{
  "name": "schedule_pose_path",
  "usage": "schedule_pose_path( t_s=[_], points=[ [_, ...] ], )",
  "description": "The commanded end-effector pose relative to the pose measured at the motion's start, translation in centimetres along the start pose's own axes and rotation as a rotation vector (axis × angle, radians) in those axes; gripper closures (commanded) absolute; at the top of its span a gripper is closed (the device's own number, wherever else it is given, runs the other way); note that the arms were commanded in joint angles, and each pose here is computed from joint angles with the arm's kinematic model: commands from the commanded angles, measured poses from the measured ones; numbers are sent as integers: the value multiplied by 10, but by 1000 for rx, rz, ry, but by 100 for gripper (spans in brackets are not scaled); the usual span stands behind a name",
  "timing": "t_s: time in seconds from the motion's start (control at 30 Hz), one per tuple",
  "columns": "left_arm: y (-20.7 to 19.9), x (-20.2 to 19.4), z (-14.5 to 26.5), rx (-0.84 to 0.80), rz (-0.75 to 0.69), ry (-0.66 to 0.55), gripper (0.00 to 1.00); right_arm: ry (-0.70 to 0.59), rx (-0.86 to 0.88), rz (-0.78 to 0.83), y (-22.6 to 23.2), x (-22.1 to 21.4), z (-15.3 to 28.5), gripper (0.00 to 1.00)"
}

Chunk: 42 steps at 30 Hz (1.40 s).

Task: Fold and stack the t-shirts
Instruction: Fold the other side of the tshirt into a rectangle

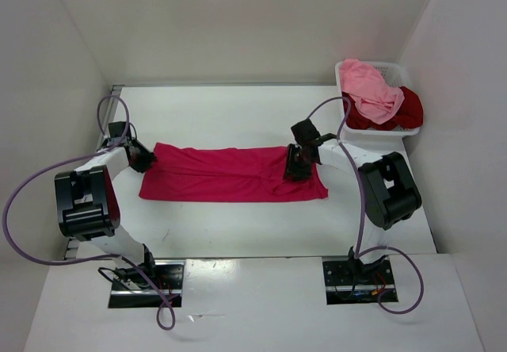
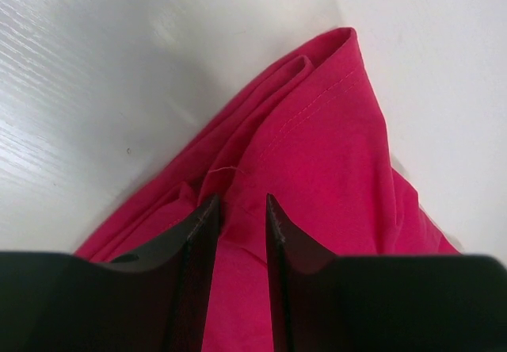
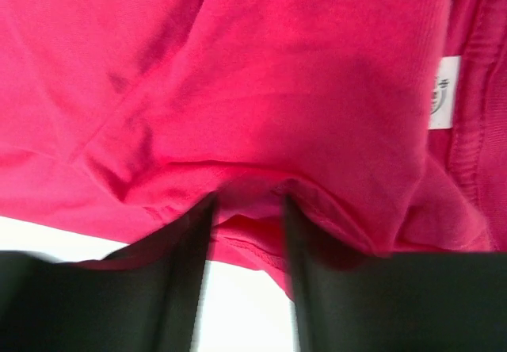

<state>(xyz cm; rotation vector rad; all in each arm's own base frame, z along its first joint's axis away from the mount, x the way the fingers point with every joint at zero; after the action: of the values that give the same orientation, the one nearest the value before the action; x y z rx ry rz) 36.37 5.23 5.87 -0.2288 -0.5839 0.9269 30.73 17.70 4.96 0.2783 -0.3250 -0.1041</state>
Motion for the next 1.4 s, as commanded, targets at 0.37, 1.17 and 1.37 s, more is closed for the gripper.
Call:
schedule_pose_path(
  t_s=[0.37,1.17,1.37],
  points=[
    [-6,1,10,-59,-12,-13,64,-33,102,39,42,-11,21,100],
    [-42,13,28,-142,-54,-52,64,-10,226,-48,47,-17,63,75],
    [-89,-24,23,-200,-177,3,64,-47,92,-153,0,-1,8,100]
  ],
)
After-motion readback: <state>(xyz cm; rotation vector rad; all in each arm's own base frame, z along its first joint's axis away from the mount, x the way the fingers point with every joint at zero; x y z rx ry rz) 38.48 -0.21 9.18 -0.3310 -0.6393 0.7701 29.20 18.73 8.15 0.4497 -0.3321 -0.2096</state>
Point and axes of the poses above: each gripper's point midway between its finger pads, its own z axis back along the fingers, its own y axis along the line the jaws close on, x = y × z, the point moved 2 cm from there along z, back along the fingers, and after that the axes turned 3 degrees about z, right-handed, at the moved point
